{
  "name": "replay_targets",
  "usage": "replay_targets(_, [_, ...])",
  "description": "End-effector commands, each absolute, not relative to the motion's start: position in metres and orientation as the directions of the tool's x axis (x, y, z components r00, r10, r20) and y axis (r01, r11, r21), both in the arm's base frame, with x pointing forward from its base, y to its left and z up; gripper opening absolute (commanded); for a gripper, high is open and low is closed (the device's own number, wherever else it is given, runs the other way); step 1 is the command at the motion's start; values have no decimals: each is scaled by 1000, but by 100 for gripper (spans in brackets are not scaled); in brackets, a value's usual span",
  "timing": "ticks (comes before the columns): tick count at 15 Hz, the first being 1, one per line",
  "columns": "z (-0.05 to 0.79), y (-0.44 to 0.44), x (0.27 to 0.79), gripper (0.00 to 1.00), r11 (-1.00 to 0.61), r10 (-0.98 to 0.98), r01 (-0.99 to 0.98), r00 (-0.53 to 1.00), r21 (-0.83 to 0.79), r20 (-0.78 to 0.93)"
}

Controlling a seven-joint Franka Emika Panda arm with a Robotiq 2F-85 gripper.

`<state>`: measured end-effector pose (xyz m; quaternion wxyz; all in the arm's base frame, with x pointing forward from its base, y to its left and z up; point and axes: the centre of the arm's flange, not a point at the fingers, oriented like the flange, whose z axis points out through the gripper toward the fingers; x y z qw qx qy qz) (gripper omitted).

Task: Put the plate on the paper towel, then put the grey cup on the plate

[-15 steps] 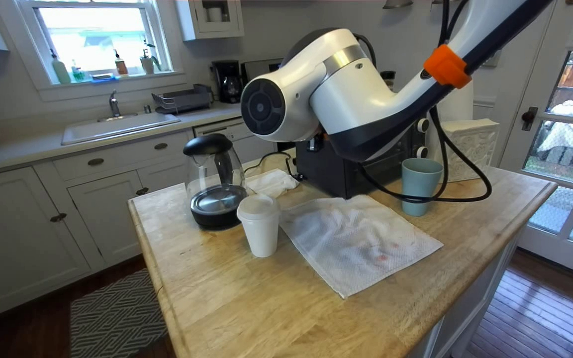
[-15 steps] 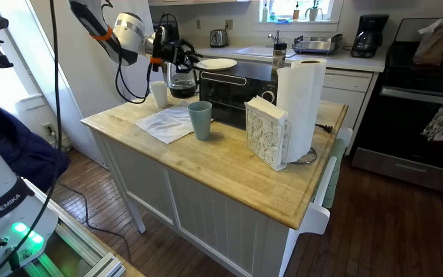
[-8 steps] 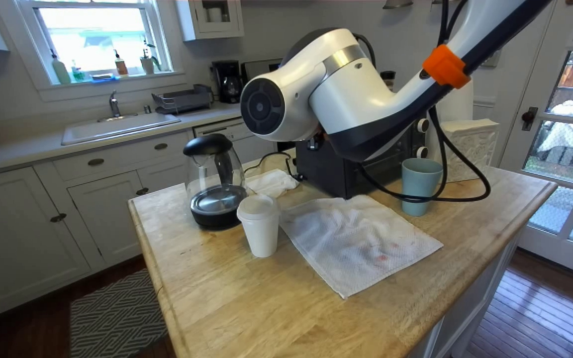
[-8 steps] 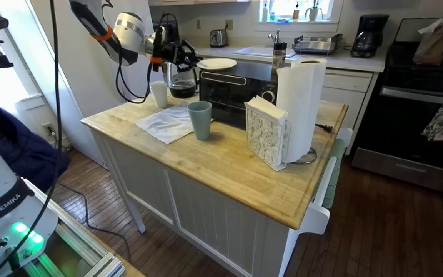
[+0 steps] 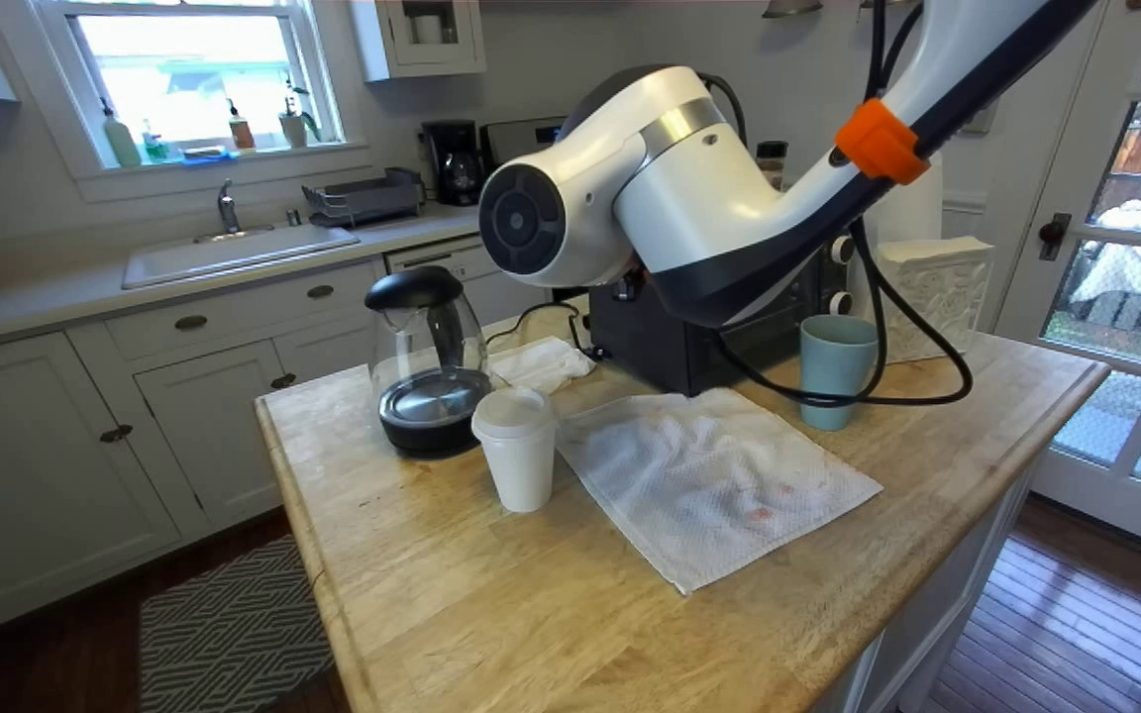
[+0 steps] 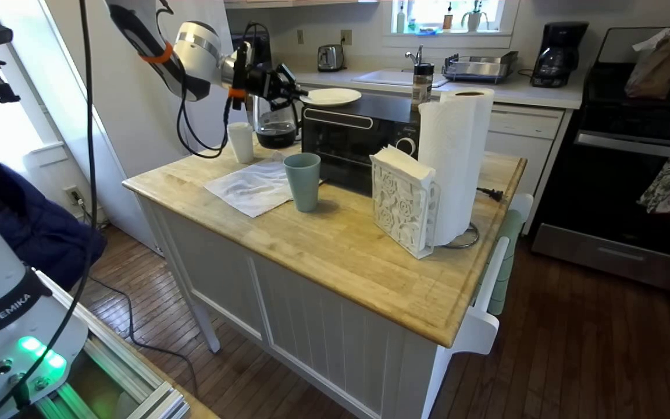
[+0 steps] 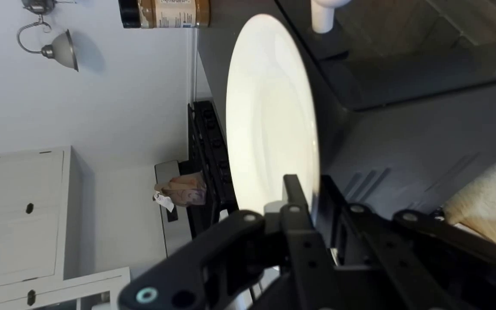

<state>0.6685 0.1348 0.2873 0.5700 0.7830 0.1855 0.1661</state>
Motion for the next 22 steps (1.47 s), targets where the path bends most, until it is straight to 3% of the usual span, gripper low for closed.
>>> replay_targets(1, [288,135,682,8,-264,474,104,880,959,35])
replay_targets(4, [287,133,683,0,-267,470,103,882,958,36])
replay_targets(22, [353,184,640,1,-404,378,51,918,913,116])
